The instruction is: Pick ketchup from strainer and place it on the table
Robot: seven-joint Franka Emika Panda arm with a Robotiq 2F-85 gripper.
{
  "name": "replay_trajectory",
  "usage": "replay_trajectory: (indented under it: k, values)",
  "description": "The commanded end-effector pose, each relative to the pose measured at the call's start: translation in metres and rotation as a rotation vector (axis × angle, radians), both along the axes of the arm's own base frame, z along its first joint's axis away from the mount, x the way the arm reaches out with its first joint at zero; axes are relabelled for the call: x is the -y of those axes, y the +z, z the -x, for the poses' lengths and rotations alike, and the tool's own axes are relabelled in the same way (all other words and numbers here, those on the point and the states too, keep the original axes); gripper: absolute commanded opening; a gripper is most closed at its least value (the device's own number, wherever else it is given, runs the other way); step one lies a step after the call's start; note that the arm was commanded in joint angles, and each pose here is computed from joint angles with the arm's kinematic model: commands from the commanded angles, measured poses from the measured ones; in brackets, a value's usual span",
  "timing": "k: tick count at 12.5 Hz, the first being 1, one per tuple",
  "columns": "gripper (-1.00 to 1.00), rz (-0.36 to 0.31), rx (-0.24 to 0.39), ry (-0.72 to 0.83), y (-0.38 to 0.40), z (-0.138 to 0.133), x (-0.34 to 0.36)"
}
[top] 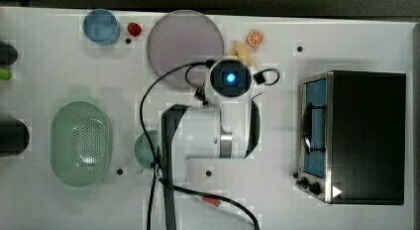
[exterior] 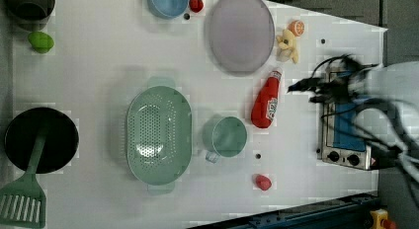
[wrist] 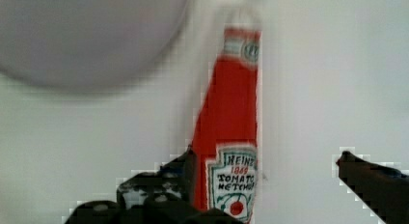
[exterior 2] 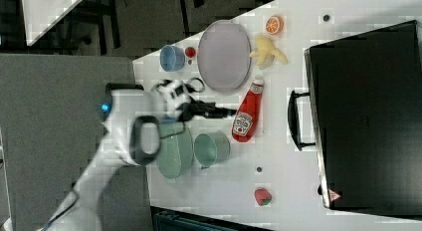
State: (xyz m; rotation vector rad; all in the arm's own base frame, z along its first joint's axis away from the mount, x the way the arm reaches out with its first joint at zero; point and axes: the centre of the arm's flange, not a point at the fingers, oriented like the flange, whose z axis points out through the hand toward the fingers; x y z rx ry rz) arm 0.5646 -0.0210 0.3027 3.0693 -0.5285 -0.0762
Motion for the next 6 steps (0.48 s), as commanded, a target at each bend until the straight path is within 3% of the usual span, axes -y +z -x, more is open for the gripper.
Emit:
replay_trajectory:
  k: [1, 3, 6]
  values:
    - [1.0, 0.015, 0.15, -0.223, 0.127, -0.038, 0.031]
    - [1.0, 0.017, 0.132, -0.347, 0.171, -0.046, 0.032]
    - [1.0, 0.028, 0.049, -0.376, 0.222, -0.041, 0.028]
